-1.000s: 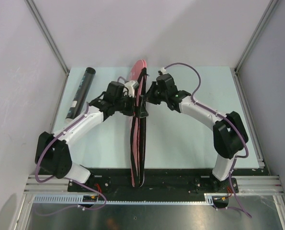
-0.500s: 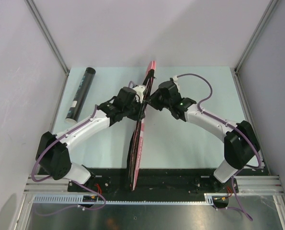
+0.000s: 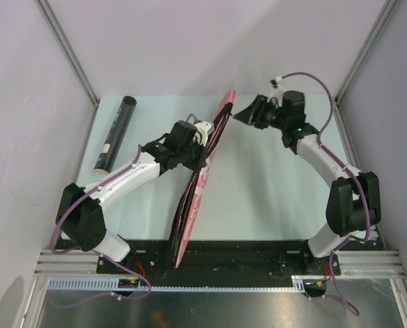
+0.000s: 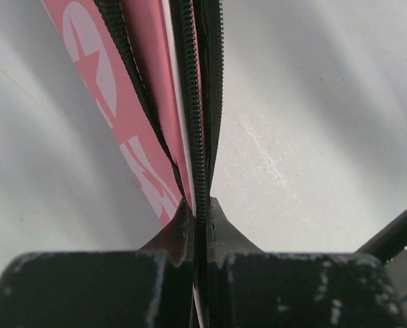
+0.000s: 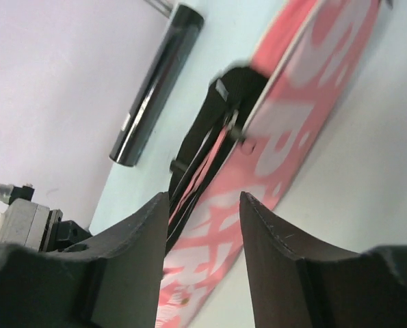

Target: Pack up the badminton gear

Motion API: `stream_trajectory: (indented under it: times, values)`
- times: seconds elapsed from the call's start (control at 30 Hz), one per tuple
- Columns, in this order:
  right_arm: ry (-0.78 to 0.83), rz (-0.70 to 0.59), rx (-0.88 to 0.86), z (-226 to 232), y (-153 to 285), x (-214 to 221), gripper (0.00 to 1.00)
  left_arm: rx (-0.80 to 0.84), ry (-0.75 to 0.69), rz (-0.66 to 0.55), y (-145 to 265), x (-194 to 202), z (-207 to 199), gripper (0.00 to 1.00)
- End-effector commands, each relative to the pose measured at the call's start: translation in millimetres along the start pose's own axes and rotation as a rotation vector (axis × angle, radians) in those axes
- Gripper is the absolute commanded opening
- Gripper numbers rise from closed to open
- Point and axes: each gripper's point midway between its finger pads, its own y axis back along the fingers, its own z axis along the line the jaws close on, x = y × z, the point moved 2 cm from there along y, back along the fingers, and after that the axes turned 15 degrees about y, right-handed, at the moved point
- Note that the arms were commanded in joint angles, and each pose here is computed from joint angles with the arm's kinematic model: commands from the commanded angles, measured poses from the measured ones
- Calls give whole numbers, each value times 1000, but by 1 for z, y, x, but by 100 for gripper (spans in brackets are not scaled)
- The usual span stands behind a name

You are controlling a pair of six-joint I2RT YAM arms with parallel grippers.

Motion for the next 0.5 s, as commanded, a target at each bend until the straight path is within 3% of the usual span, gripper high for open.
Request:
stream_trajectory:
  times: [0.0,0.23,0.47]
  values:
    - [157,-83,-261,-12,18,-33,49,145,-88,-47,18,-25,-30,0]
    - [146,-22,-383,-42,19,-14,59,151,-89,-23,13,-19,-29,0]
    - [112,-11,-394,-54,11,-7,54,151,-89,-11,9,-16,-28,0]
